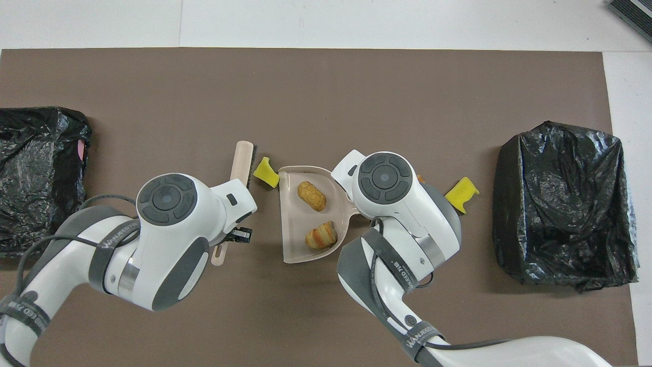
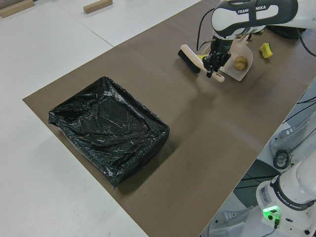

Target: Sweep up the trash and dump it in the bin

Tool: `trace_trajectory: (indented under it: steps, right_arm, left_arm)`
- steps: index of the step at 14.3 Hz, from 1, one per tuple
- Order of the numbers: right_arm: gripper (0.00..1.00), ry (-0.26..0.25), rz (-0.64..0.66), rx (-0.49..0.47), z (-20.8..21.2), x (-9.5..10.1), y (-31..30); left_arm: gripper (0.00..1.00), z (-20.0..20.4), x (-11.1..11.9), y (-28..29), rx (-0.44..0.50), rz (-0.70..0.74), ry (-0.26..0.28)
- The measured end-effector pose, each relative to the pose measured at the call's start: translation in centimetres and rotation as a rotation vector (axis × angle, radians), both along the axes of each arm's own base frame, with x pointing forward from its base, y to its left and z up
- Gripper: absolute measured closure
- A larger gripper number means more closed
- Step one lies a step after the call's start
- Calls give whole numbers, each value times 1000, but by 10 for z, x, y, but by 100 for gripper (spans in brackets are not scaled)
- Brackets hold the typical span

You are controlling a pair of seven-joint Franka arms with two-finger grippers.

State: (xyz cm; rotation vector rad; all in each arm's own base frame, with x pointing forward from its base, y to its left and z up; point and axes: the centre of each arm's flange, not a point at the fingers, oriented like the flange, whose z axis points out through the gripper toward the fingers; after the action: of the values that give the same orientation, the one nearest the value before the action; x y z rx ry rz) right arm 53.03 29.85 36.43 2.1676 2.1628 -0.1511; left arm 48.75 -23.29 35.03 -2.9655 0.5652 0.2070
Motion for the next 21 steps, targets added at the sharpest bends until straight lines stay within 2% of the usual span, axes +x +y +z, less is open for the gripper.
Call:
trace_trajectory:
  steps: [4, 8, 12, 17, 21]
  right_arm:
    - [69, 0, 0, 0, 0, 0, 0]
    - [69, 1, -2, -1, -1, 0, -1]
    - [69, 5, -6, -4, -3, 0, -4]
    - [69, 3, -8, -2, -2, 1, -4]
    - [69, -9, -34, 6, 6, 10, -19]
  left_arm:
    - [73, -3, -24, -25, 37, -67, 66]
    - [73, 3, -52, -60, 40, -122, 92]
    - [73, 7, -76, -90, 31, -27, 91]
    - [73, 11, -69, -82, 52, 226, 56]
    - [73, 40, -53, -68, 18, 314, 4]
